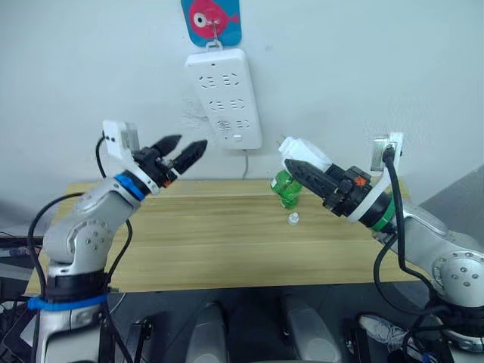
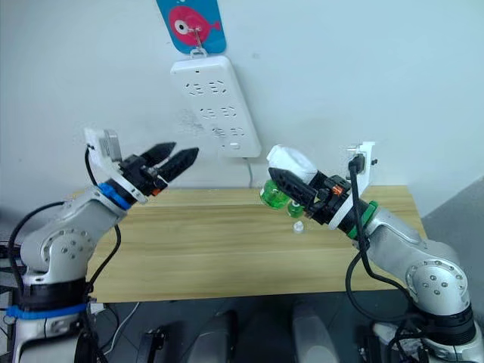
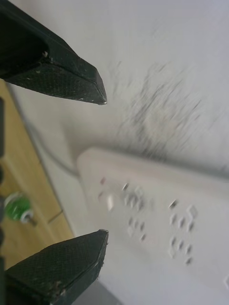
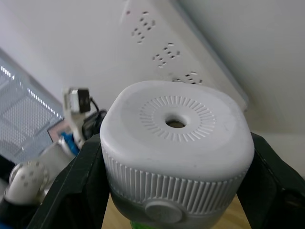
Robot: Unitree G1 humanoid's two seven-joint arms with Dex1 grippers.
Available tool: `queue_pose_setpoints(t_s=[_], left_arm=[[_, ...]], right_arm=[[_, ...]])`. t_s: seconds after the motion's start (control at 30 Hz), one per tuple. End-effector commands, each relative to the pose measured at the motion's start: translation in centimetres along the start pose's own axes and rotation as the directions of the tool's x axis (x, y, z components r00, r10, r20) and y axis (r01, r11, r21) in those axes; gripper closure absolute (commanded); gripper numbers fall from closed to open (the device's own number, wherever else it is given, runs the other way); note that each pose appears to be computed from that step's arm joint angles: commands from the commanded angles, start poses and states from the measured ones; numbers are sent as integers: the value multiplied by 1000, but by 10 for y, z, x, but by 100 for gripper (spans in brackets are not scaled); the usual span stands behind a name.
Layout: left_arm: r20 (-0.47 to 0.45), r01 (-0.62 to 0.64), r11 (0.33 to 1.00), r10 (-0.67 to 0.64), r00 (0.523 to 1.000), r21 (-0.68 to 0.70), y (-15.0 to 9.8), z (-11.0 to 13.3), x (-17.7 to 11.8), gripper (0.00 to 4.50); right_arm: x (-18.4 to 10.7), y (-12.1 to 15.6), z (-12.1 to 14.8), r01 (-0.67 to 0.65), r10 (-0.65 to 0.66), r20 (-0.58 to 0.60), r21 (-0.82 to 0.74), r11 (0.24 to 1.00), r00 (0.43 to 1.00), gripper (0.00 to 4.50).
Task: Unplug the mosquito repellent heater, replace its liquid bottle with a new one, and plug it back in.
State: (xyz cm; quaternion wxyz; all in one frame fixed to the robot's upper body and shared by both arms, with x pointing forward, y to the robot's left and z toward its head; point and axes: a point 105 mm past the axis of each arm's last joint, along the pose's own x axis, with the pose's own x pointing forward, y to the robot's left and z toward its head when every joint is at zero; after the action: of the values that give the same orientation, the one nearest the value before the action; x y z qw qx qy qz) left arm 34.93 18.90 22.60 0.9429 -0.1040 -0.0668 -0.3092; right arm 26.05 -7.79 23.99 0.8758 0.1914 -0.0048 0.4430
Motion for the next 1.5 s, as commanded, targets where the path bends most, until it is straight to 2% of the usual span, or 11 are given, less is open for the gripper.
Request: queue_pose_setpoints(t_s=[0.03, 0.3, 0.5, 0.8, 0.9, 1.07, 1.17, 1.3, 1.4, 1.5], left_arm=[[1, 42, 996, -42, 999, 83, 4, 5, 12, 0], [-49, 201, 976, -197, 979, 85, -3, 0, 34, 0], [-59, 274, 958, -270, 961, 82, -11, 1, 46, 0], [-51, 379, 919, -375, 925, 109, -21, 13, 60, 0], [-61, 410, 906, -405, 912, 109, -23, 15, 59, 63], [-81, 439, 892, -432, 898, 112, -26, 17, 55, 225], [-91, 444, 887, -435, 896, 124, -27, 18, 55, 310], [-104, 443, 886, -432, 896, 138, -26, 17, 55, 312], [-120, 440, 887, -426, 897, 141, -25, 14, 54, 312], [-122, 432, 890, -417, 901, 146, -23, 14, 53, 313]], right_arm=[[2, 23, 2, -94, 92, -24, -103, 990, 996, 138], [2, 32, 0, -119, 112, -54, -151, 981, 992, 138], [0, 33, -1, -121, 112, -62, -153, 981, 992, 138], [-3, 34, -7, -126, 113, -86, -159, 979, 990, 138], [-3, 35, -8, -131, 116, -93, -169, 977, 989, 138], [1, 33, -8, -133, 112, -108, -211, 968, 988, 138], [10, 23, -11, -96, 51, -144, -324, 941, 988, 138], [24, 11, -11, -52, -19, -154, -440, 896, 988, 138], [42, -3, -3, 27, -112, -121, -553, 833, 986, 138], [55, -8, -4, 56, -148, -104, -601, 797, 984, 138]])
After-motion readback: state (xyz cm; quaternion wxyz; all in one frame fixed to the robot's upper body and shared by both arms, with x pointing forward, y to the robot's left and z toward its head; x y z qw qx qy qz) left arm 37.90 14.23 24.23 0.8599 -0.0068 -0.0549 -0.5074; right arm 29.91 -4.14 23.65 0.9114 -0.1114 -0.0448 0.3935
